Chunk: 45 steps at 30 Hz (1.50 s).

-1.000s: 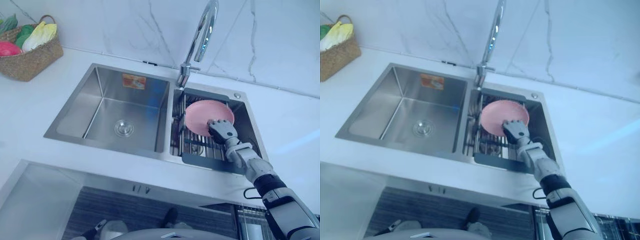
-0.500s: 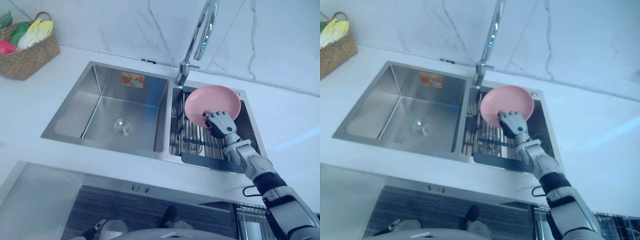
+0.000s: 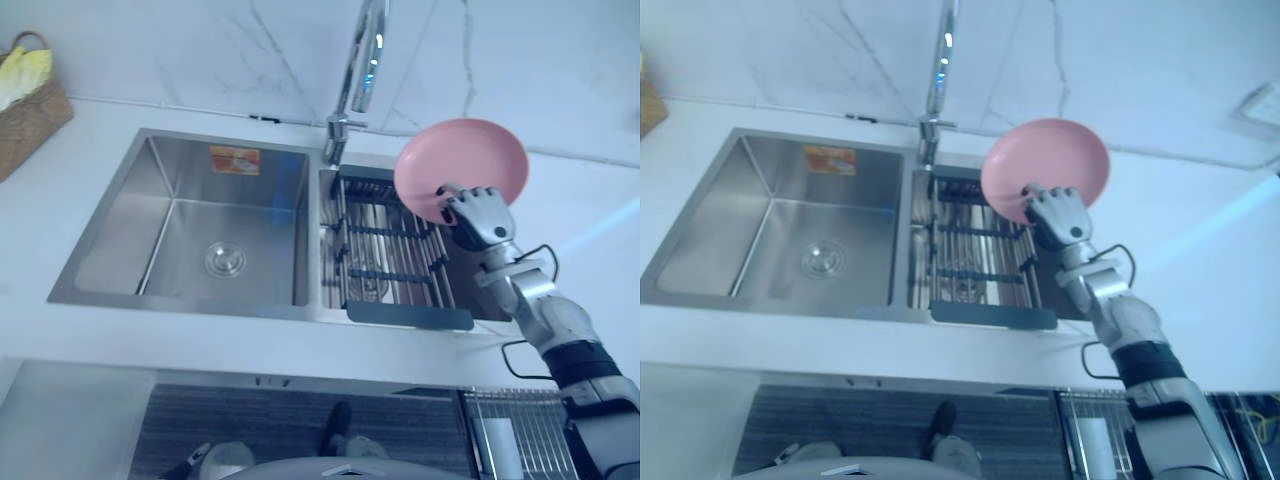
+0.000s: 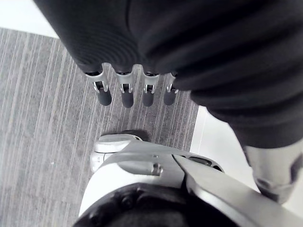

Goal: Walk over to the sink, pick up the cup, carry it to the dishwasher, place the cup inside the dishwasher, then close the dishwasher door

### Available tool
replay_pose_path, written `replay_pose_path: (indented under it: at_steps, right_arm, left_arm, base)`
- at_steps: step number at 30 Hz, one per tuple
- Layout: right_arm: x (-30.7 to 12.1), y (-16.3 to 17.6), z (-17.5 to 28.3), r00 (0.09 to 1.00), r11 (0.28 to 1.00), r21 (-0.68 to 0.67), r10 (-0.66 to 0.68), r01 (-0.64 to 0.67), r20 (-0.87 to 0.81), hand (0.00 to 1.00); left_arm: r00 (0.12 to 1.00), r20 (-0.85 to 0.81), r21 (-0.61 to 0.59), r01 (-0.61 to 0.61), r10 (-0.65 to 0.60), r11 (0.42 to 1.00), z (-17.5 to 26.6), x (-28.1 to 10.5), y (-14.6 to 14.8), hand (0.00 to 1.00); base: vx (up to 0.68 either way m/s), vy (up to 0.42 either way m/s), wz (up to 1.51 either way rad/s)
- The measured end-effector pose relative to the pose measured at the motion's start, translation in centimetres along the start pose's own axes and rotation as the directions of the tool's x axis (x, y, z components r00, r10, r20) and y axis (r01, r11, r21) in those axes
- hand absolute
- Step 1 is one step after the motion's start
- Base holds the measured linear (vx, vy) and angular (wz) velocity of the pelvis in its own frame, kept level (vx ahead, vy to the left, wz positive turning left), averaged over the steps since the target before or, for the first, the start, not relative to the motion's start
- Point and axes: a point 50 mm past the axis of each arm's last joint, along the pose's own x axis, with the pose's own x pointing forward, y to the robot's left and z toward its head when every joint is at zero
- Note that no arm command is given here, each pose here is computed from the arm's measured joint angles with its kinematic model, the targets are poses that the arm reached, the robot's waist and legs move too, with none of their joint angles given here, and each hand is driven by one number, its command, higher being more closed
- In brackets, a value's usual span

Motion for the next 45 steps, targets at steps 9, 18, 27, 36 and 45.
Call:
replay_pose_path:
  at_steps: [9,18,27,36,45]
  right_arm:
    - [-4.1,-3.3,-3.4,0.976,0.995,0.024,-0.092,0.099,-0.199,1.00]
    - [-6.6,-5.1,-5.0,0.896,0.950,0.175,-0.167,0.257,-0.411,1.00]
    - [-10.3,-2.5,-6.4,0.657,0.848,0.255,-0.138,0.465,-0.741,1.00]
    - [-14.1,-3.5,-8.0,0.513,0.839,0.139,-0.182,0.526,-0.839,1.00]
    - [-13.9,-2.3,-6.9,0.487,0.806,0.175,-0.155,0.566,-0.859,1.00]
  left_arm:
    - [0.999,-0.033,0.050,-0.002,0.004,0.999,-0.7,0.1,-0.1,0.00]
    - [0.996,-0.087,0.045,-0.014,0.018,0.999,-1.3,0.0,-0.1,0.00]
    - [0.999,-0.052,-0.023,0.008,-0.009,1.000,1.8,0.3,-1.3,0.00]
    - [0.999,-0.015,-0.093,0.031,-0.033,0.995,2.3,0.3,-1.9,0.00]
    - [0.997,0.045,-0.127,0.072,-0.067,0.989,3.0,0.3,-3.2,0.00]
  base:
    - [-0.03,0.016,-0.42]
    - [-0.09,0.009,-0.80]
    - [0.02,-0.098,-0.42]
    - [-0.07,0.060,-0.19]
    - [-0.03,0.109,0.17]
